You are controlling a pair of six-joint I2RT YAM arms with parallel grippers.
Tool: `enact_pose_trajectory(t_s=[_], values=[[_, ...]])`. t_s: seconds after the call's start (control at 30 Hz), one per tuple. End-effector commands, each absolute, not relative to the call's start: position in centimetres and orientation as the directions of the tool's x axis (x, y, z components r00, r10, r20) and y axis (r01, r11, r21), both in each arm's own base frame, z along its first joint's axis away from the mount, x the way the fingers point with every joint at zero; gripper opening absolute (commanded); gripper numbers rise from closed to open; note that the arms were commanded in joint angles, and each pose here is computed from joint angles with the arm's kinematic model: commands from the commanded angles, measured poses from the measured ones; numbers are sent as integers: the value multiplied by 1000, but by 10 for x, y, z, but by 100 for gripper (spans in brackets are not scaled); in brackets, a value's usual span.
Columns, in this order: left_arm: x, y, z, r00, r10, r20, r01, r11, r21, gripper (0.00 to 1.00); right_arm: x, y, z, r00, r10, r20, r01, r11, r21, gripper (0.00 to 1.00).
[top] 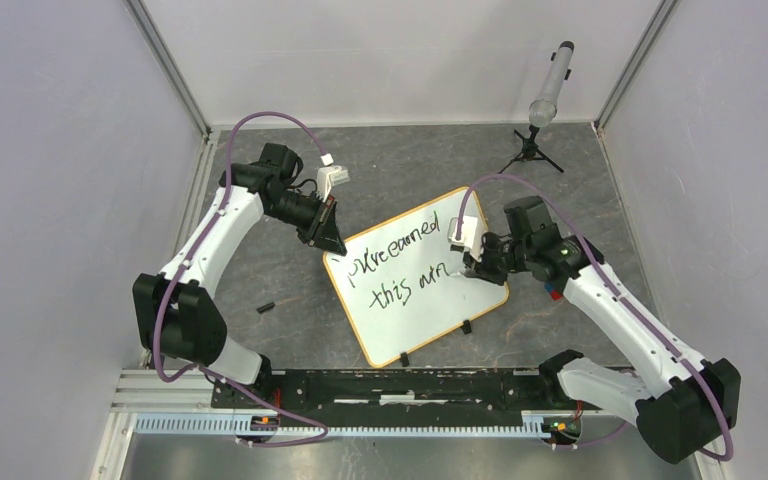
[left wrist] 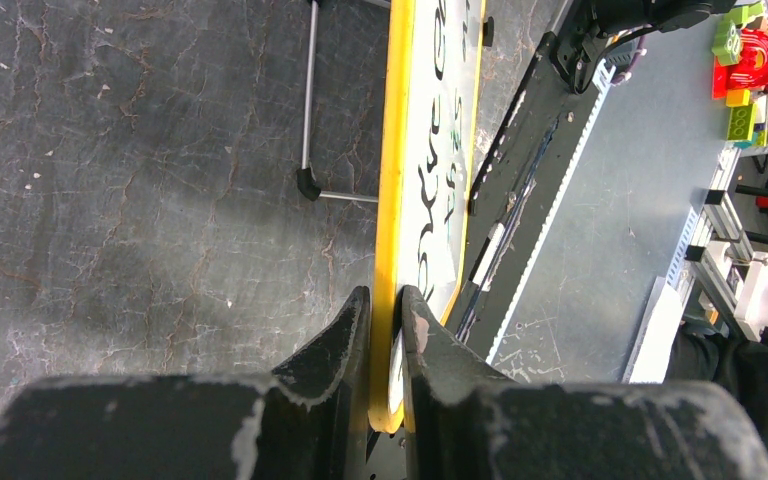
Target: Write a sentence on the whiteboard
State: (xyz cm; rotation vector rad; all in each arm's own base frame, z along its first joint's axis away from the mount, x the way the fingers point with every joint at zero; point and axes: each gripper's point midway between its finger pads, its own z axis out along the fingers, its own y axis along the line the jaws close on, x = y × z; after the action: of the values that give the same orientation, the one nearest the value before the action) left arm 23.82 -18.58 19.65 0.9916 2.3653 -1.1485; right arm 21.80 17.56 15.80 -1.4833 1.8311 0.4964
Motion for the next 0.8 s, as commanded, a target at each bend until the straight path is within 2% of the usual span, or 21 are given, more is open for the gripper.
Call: enact_pose_trajectory(t_s=[0.0, 0.77], values=[[245, -187, 192, -650, 482, -587, 760, 411, -504, 2, 226, 178, 190, -29, -655, -755, -942, 270, -198, 0], [244, -185, 189, -650, 488, -582, 760, 414, -502, 2, 235, 168, 158, -66, -711, -701, -936, 287, -203, 0]])
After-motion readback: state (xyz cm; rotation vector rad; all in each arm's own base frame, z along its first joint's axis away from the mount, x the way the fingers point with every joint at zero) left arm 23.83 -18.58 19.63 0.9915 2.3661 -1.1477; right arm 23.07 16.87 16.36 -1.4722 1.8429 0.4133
